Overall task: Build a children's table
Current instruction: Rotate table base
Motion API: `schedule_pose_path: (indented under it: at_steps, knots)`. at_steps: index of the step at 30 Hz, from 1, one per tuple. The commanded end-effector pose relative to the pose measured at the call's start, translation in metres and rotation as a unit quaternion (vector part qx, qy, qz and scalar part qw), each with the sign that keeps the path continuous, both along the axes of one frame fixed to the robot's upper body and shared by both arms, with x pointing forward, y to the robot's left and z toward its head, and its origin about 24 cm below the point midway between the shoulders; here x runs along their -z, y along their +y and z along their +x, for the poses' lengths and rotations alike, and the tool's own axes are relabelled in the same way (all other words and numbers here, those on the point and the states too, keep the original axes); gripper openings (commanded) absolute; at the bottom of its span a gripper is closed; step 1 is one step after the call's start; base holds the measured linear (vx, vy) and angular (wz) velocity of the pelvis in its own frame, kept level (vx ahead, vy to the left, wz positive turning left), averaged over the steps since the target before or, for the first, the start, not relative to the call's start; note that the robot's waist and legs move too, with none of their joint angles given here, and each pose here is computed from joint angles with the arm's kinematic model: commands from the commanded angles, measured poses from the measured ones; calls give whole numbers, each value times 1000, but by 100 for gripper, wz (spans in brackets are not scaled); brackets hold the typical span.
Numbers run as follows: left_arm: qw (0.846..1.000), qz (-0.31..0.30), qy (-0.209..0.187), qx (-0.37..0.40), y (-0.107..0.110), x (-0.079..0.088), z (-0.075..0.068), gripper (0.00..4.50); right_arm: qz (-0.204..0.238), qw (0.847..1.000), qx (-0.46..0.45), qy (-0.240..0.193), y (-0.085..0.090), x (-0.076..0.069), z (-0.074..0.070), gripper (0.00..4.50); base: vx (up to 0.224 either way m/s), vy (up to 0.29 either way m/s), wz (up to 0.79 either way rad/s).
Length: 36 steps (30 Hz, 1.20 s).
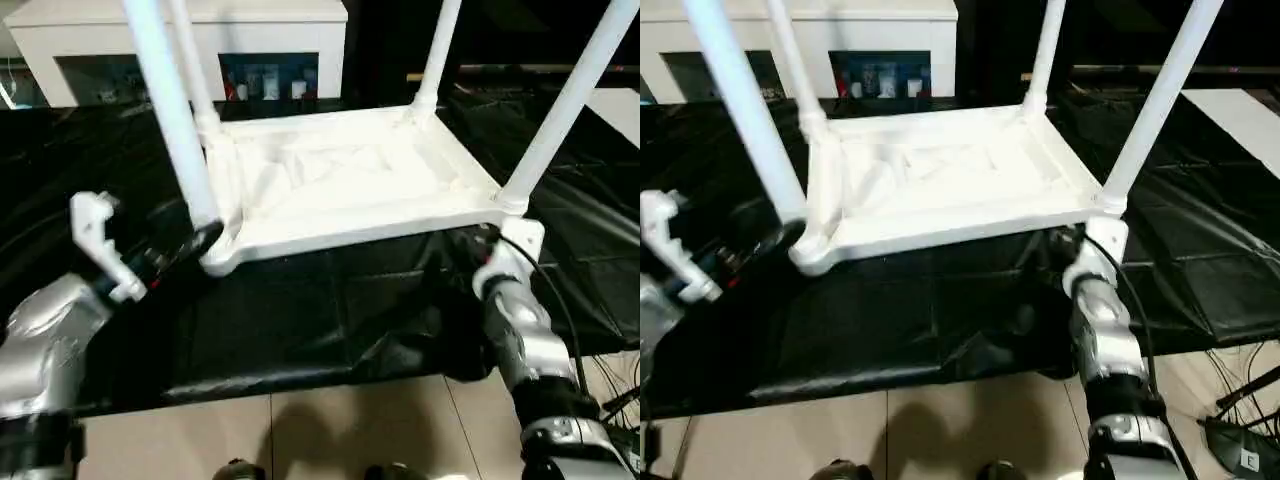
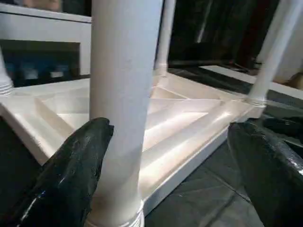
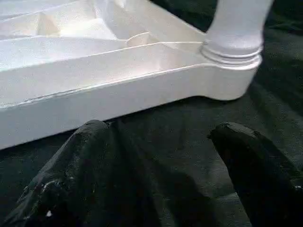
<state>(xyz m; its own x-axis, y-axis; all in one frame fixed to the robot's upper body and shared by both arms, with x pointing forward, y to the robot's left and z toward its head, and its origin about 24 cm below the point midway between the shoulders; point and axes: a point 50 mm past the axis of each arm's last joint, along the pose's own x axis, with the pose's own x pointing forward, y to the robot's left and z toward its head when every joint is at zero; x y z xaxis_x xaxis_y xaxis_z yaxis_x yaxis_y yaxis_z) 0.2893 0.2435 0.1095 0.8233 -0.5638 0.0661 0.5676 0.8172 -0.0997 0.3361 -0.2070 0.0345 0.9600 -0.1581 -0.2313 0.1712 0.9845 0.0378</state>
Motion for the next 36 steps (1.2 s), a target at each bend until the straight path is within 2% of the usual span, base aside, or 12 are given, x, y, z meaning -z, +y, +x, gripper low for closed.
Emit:
schedule_pose_path:
  at_steps: [1,6,11,14,18,21,27,28,30,31,33,36]
  knots:
    - [1000,0,17,7,-6,4,2,443,-8,1000,-18,3,6,-4,4,389,0,0,0]
    - [1000,-19,19,15,-1,3,-4,443,-2,998,-63,6,14,-4,4,389,0,0,0]
    - [999,-24,29,-11,11,5,-3,443,-1,988,-152,8,27,-6,3,389,0,0,0]
    - [999,-26,29,-12,10,5,2,443,0,988,-155,10,25,-6,4,389,0,0,0]
    - [998,-45,21,23,-4,-2,13,443,-4,989,-149,13,21,-8,9,389,0,0,0]
    - [996,-79,19,48,-14,-11,25,443,-10,988,-152,18,17,-10,14,389,0,0,0]
    - [996,-73,30,37,-10,-7,35,443,-13,987,-159,20,16,-12,15,389,0,0,0]
    - [995,-66,28,65,-16,-9,37,443,-14,986,-162,24,16,-11,17,389,0,0,0]
    - [994,-65,25,89,-21,-12,35,443,-17,985,-167,27,16,-10,18,389,0,0,0]
    - [990,-64,21,127,-29,-15,31,443,-19,985,-169,30,16,-9,19,389,0,0,0]
    - [977,-54,25,207,-44,-21,19,443,-24,984,-172,33,15,-9,23,389,0,0,0]
    - [959,-38,41,276,-57,-24,6,443,-25,984,-175,34,16,-10,26,389,0,0,0]
